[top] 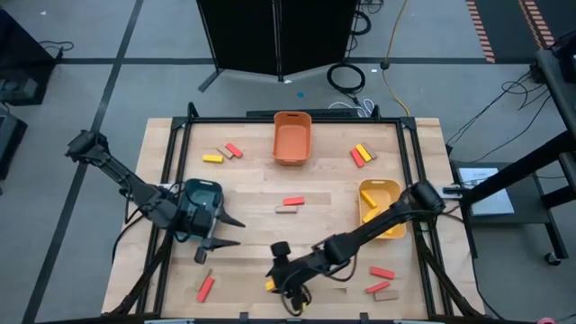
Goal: Sort blocks
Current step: Put the bottom yellow block into the yellow bin
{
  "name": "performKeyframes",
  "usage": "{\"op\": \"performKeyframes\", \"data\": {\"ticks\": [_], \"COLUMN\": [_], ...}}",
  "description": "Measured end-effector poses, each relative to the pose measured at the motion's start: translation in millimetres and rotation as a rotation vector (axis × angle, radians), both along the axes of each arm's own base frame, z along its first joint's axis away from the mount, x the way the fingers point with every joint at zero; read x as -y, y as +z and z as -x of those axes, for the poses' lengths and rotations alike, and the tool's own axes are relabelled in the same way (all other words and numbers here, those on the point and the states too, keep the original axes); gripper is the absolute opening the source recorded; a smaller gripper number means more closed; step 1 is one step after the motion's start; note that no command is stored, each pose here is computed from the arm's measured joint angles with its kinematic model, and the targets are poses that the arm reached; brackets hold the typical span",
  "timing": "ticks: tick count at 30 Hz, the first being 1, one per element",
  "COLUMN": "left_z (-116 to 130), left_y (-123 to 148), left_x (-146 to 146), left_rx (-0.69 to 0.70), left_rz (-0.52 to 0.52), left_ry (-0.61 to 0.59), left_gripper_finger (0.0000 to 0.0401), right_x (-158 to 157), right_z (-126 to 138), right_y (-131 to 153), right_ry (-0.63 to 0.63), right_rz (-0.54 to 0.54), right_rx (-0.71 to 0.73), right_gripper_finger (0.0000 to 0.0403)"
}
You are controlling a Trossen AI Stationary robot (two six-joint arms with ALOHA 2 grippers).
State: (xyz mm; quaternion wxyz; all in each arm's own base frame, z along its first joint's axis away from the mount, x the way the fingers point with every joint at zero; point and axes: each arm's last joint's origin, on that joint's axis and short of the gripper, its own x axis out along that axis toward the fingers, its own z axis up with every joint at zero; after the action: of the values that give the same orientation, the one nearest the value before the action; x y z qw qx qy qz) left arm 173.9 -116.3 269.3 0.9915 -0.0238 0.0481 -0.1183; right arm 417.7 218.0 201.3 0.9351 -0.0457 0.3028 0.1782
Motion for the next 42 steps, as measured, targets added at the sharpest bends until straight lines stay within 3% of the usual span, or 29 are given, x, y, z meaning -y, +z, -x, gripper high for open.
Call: {"op": "performKeyframes", "data": {"ticks": [6,13,21,29,42], "left_z": [2,1,2,2,2], "left_y": [0,-1,-3,-3,-3], "left_x": [3,2,2,2,2], "left_rx": [0.013,0.011,-0.006,-0.003,-0.006], "left_rz": [-0.055,-0.087,-0.093,-0.091,-0.091], "left_ry": [-0.024,-0.019,-0.019,-0.019,-0.018], "left_gripper_finger": [0.0215,0.0215,0.0215,0.0215,0.0215], "right_x": [-9,-8,-9,-8,-8], "right_z": [-17,-19,-17,-14,-11], "right_y": [-19,-42,-47,-54,-72], "right_ry": [0.006,-0.011,-0.058,-0.061,-0.041], "right_rz": [0.054,0.105,0.063,0.142,0.174], "right_rx": [-0.056,-0.127,-0.175,-0.205,-0.279], "right_gripper_finger": [0.0206,0.0206,0.0206,0.0206,0.0203]}}
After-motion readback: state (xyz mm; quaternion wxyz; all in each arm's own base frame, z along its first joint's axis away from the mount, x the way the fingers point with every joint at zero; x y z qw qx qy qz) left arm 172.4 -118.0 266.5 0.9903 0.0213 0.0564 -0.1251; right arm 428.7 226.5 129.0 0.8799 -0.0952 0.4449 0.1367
